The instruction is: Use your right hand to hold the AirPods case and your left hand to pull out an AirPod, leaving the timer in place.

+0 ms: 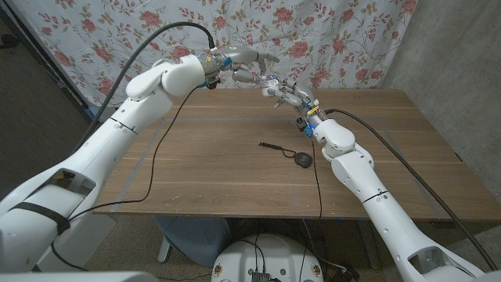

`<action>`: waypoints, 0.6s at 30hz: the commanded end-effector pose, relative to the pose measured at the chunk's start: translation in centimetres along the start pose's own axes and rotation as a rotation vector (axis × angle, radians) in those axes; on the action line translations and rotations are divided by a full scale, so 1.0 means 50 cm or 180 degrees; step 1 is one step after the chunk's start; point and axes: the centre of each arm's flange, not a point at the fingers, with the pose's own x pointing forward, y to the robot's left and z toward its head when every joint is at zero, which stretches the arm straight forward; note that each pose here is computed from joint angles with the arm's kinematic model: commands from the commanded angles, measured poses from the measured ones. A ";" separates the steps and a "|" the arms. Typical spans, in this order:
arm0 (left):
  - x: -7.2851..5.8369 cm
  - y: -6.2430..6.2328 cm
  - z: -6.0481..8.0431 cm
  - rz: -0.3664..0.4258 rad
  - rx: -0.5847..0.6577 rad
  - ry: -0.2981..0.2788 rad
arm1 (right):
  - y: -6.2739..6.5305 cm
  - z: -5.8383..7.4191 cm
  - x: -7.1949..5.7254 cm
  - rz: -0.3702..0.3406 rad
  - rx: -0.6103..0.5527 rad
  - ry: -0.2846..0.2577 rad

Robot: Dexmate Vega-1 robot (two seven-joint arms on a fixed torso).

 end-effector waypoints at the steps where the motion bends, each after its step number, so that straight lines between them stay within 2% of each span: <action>1: -0.040 0.020 -0.002 0.0114 0.0054 0.0187 | -0.010 -0.004 0.000 -0.0047 0.0020 0.0014; 5: -0.056 0.018 -0.010 0.0093 0.0053 0.0314 | -0.013 -0.004 0.001 -0.0050 0.0018 0.0011; 12: -0.073 0.015 -0.016 0.0063 0.0029 0.0421 | -0.021 -0.003 0.001 -0.0094 0.0012 0.0001; 18: -0.083 -0.005 -0.016 0.0110 -0.0122 0.0555 | -0.039 0.001 0.003 -0.0203 0.0009 -0.0022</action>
